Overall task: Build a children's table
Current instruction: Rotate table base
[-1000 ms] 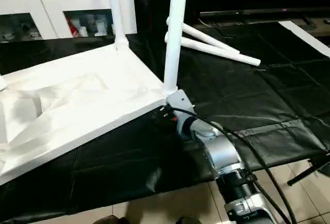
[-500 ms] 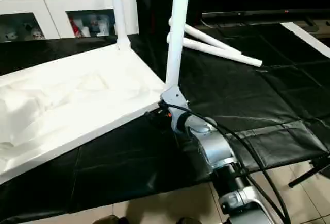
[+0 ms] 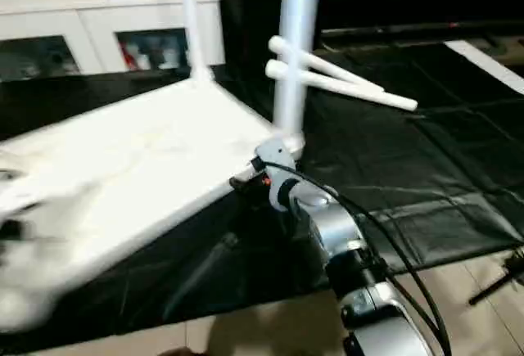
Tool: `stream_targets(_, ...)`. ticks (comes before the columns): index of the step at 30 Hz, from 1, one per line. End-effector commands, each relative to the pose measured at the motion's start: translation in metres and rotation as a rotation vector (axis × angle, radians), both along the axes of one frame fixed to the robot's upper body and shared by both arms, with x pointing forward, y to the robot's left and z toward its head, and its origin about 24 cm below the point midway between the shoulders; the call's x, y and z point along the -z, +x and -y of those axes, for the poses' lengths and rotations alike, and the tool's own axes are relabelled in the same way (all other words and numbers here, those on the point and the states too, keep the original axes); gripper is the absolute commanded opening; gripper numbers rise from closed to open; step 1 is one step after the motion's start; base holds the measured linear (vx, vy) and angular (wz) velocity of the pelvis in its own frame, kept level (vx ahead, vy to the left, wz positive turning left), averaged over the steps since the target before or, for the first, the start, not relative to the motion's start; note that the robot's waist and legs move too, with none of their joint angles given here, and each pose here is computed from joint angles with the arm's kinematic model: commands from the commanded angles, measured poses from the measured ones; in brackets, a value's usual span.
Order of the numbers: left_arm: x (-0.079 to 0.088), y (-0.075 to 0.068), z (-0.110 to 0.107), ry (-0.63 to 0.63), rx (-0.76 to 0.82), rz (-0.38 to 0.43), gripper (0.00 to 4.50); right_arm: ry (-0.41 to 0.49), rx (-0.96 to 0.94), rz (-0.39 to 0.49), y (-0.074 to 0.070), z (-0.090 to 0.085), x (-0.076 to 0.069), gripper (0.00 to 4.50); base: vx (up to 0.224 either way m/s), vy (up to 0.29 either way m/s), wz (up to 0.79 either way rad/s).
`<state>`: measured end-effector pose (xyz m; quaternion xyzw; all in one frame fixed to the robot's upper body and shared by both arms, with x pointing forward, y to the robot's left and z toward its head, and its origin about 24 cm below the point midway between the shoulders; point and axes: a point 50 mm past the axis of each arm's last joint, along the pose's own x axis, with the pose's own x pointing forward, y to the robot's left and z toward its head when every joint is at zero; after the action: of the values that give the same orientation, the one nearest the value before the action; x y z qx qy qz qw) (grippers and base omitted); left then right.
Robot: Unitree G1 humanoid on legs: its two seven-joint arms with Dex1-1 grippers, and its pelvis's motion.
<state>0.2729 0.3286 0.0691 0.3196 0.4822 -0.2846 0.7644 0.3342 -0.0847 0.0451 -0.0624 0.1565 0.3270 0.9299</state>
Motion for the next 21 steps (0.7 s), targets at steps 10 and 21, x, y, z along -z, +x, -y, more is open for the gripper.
stream_targets(10,-0.007,-0.003,0.02,-0.049,0.044,-0.017,0.03,-0.113,0.162,0.122,0.013,0.043,-0.017,4.5,0.0,0.0,0.0)
stream_targets(21,-0.03,-0.005,0.025,-0.023,0.135,-0.009,0.03,-0.152,0.146,0.023,0.012,0.043,0.001,4.5,0.0,0.0,0.0)
